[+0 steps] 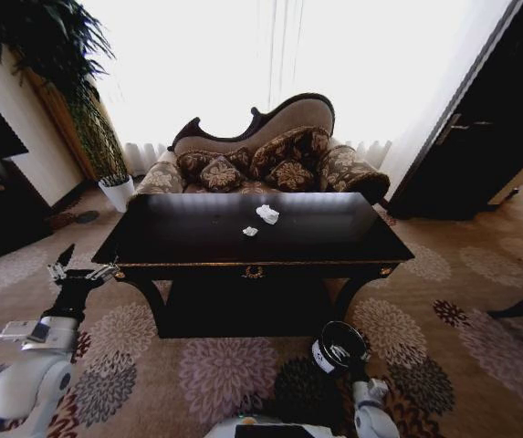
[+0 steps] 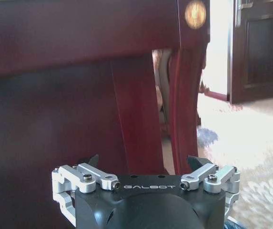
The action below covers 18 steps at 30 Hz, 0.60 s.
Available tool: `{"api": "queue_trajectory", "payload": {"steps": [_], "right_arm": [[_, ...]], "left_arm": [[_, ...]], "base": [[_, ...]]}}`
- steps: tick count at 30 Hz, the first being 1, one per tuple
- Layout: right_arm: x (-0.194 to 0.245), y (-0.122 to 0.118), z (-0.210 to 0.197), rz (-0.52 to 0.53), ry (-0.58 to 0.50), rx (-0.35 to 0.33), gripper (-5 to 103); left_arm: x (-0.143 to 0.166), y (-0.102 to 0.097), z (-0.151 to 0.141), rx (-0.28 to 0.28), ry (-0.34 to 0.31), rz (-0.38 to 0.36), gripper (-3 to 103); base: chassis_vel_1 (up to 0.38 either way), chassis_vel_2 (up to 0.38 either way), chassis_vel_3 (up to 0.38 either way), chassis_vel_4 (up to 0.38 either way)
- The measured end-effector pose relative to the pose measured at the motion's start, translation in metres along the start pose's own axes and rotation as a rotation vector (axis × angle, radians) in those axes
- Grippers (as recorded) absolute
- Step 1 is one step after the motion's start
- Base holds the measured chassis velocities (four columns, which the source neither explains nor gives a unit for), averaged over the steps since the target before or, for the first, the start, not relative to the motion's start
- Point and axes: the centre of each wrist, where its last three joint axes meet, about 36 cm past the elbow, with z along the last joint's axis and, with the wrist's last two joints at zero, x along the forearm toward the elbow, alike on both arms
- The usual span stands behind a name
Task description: Move to the front of the table and place the trash on the table into the trash bin.
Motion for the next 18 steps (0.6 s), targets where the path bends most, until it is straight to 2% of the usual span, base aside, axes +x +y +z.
{"api": "queue_trajectory", "payload": {"steps": [10, 18], "right_arm": [[0.034, 0.016, -0.024, 0.007, -0.064, -0.052, 100], [0.057, 0.031, -0.084, 0.023, -0.192, -0.08, 100]], "left_arm": [[0.0, 0.0, 0.0, 0.0, 0.0, 0.0, 100], [0.0, 0.0, 0.0, 0.0, 0.0, 0.0, 100]], "base": [[0.0, 0.0, 0.0, 0.0], [0.0, 0.0, 0.0, 0.0]]}}
